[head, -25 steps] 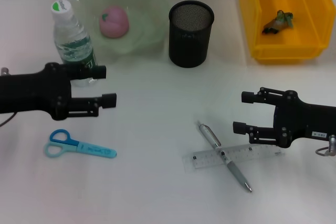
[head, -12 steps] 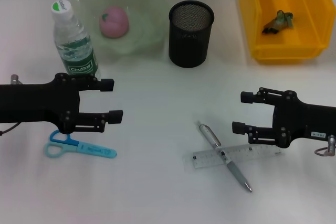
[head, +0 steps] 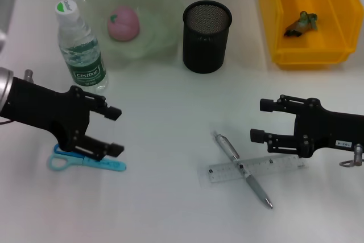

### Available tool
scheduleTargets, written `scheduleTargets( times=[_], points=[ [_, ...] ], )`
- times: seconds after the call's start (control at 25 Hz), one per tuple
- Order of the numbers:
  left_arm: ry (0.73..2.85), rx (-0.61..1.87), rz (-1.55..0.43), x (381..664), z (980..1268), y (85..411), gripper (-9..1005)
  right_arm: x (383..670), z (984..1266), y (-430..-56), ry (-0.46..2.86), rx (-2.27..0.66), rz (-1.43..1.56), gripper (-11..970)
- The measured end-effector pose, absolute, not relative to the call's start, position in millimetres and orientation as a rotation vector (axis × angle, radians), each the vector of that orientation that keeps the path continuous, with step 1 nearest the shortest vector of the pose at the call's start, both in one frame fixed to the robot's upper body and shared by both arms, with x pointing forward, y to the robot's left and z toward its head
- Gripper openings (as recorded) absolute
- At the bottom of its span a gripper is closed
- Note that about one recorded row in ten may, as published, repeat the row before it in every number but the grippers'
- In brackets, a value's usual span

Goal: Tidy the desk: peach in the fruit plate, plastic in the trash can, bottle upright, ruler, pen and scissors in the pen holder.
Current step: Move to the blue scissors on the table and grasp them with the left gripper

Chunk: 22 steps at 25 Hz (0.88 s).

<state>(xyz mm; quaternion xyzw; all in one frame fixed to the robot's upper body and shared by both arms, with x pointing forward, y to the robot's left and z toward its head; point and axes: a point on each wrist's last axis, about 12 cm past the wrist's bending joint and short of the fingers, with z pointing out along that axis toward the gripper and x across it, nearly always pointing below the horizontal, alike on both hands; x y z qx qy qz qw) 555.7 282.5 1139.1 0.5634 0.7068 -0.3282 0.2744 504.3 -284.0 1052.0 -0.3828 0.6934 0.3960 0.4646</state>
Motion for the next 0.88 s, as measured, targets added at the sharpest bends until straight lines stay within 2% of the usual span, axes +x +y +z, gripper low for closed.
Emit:
scheduleTargets(
  times=[0.08,0.12,0.2,0.36,0.4,0.44,0.52,0.88],
  points=[
    [1.928,1.565,-0.851,557.9,1141.7,279.2,772,504.6,1052.1,-284.2,1.714,-0.924,0.982,767],
    [1.976,1.697,-0.770,562.1,1147.4,269.4,771,505.2,1052.0,-284.3,1.724,-0.912,0.987,767],
    [1.991,1.770,-0.716,563.5,1149.4,264.1,770,505.4,1051.9,-284.4,1.727,-0.908,0.988,767],
    [1.991,1.770,-0.716,563.5,1149.4,264.1,767,504.6,1051.1,-284.8,1.732,-0.900,0.990,766],
    [1.999,1.920,-0.593,567.3,1154.8,251.0,767,504.4,1050.3,-284.7,1.737,-0.895,0.989,766],
    [1.999,1.920,-0.593,567.3,1154.8,251.0,766,504.4,1050.3,-284.7,1.737,-0.895,0.989,766],
    [1.968,2.108,-0.460,571.3,1163.4,232.2,765,505.3,1048.7,-284.6,1.747,-0.877,0.978,766],
    [1.891,2.327,-0.236,572.3,1162.8,208.5,759,510.2,1045.4,-281.7,1.771,-0.835,0.945,766]
  ],
)
